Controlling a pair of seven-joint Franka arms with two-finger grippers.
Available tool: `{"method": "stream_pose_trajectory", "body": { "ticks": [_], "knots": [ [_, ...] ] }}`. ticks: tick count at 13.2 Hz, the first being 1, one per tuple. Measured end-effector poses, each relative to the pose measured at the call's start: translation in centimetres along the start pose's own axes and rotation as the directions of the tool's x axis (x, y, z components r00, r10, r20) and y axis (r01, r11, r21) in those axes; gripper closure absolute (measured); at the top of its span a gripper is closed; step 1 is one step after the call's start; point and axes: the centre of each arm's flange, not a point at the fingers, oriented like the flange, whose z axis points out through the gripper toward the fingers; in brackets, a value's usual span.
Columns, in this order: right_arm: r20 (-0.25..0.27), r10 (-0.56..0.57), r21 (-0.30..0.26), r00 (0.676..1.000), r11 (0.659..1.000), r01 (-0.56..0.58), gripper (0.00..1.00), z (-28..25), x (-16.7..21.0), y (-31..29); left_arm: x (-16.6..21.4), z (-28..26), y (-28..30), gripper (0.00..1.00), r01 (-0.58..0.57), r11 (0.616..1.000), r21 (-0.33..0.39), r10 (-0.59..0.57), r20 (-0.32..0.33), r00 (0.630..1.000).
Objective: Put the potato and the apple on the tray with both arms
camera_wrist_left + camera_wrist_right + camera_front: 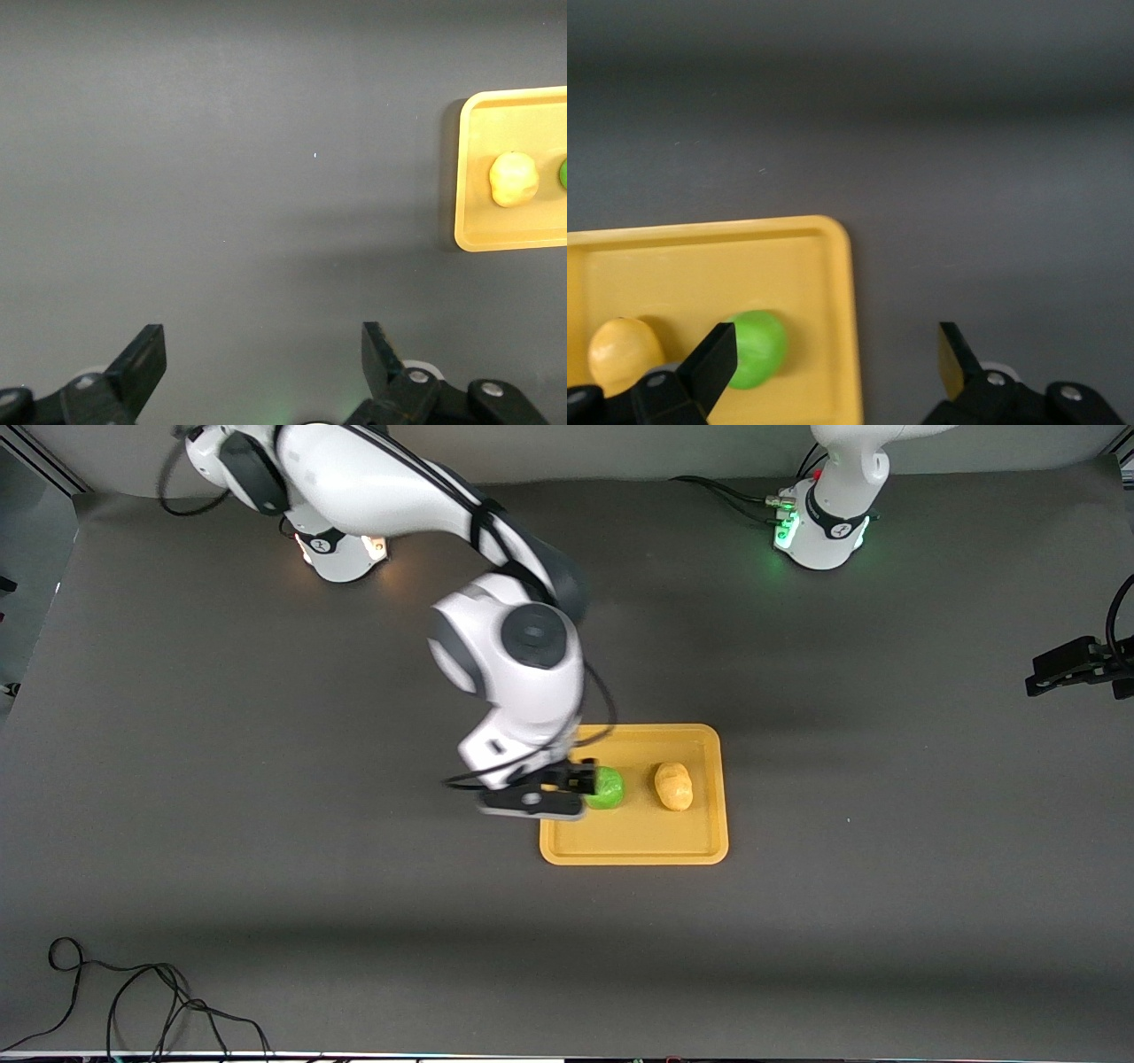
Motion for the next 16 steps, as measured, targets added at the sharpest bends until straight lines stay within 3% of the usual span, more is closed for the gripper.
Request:
{"method": "stream_pose_trajectory", "body": {
  "ticks": [2,6,10,16],
  "knots": [
    [0.035,-0.082,-0.023,0.996,0.996,0.083,0.00,-4.4,2.1,6.4,0.0,0.0,0.0,0.01,0.000,1.000,0.000,0.000,-0.001,1.000],
    [0.098,-0.159,0.021,0.982,0.987,0.158,0.00,-8.8,3.0,20.2,0.1,0.0,0.1,0.01,-0.001,1.000,0.000,0.001,-0.003,1.000],
    [0.115,-0.170,0.036,0.979,0.985,0.167,0.00,-11.8,0.8,32.8,0.1,0.0,0.1,0.01,-0.002,1.000,0.000,0.002,-0.004,1.000],
    [0.129,-0.144,0.036,0.981,0.989,0.140,0.00,-12.1,-1.2,46.3,0.1,0.0,0.3,0.01,-0.005,1.000,0.000,0.005,-0.004,1.000]
  ]
}}
